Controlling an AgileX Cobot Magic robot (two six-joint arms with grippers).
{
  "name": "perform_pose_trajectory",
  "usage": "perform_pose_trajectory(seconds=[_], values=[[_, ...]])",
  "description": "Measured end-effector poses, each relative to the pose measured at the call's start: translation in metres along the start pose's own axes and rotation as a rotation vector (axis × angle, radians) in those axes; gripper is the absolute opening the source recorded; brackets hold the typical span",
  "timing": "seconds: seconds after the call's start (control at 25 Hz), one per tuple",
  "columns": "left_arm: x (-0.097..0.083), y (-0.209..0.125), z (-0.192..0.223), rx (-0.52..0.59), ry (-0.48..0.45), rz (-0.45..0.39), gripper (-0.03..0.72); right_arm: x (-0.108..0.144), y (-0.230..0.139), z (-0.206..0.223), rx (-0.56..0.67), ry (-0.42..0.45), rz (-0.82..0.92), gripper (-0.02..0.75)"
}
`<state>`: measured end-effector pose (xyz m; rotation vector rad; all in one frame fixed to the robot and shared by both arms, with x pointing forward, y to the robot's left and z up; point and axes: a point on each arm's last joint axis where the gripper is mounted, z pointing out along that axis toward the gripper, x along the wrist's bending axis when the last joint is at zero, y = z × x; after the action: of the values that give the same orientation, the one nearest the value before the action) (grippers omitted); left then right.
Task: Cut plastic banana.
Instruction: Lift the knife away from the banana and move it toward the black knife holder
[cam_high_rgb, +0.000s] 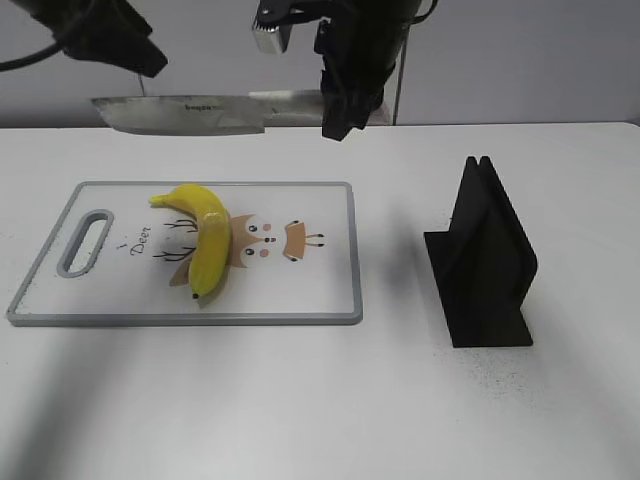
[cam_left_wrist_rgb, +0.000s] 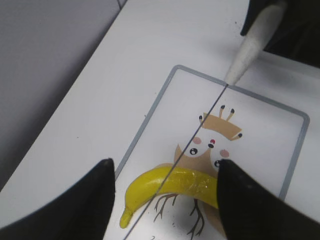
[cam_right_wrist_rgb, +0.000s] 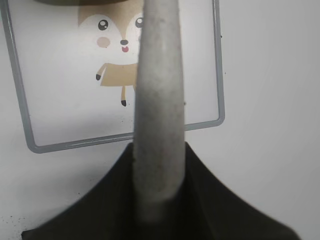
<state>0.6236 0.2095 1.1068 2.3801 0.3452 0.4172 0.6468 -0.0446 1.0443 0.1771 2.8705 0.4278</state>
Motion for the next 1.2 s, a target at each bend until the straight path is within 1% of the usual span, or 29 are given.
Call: perform_pose_trajectory(seconds=[0.12,0.2,0.28,0.4,0.48,0.56,0.64,0.72,0.8,0.84,0.92,1.04,1.2], values=[[-0.002,0.007,-0.013,-0.005,0.041,-0.080,0.615,0.000,0.001,-0.012,-0.016,-0.017,0.071,0.162],[-0.004,0.008,-0.023,0.020,0.074,-0.165,0.609,0.001,0.002,-0.020,-0.028,-0.029,0.130,0.162],[-0.004,0.006,-0.034,0.046,0.123,-0.307,0.603,0.001,0.003,-0.032,-0.045,-0.045,0.183,0.162],[-0.001,0.001,-0.055,0.050,0.193,-0.513,0.593,0.002,0.004,-0.050,-0.069,-0.071,0.307,0.162],[-0.001,-0.003,-0.069,0.049,0.217,-0.608,0.590,0.003,0.004,-0.062,-0.084,-0.091,0.416,0.162],[-0.004,-0.008,-0.081,0.061,0.215,-0.694,0.589,0.004,0.003,-0.076,-0.100,-0.118,0.502,0.162],[-0.006,-0.014,-0.092,0.086,0.215,-0.798,0.589,0.005,0.003,-0.088,-0.119,-0.136,0.580,0.162],[-0.007,-0.022,-0.102,0.126,0.249,-0.900,0.589,0.008,0.001,-0.101,-0.144,-0.144,0.681,0.162],[-0.007,-0.029,-0.109,0.172,0.310,-0.949,0.587,0.014,-0.002,-0.110,-0.153,-0.139,0.774,0.162],[-0.009,-0.033,-0.113,0.193,0.341,-0.963,0.583,0.018,-0.004,-0.114,-0.154,-0.133,0.799,0.162],[-0.016,-0.034,-0.120,0.210,0.369,-0.971,0.581,0.029,-0.012,-0.115,-0.129,-0.107,0.852,0.162],[-0.033,-0.032,-0.133,0.201,0.388,-0.966,0.581,0.047,-0.027,-0.113,-0.070,-0.075,0.917,0.162],[-0.064,-0.036,-0.146,0.212,0.405,-0.960,0.580,0.071,-0.047,-0.121,-0.022,-0.064,0.999,0.162]])
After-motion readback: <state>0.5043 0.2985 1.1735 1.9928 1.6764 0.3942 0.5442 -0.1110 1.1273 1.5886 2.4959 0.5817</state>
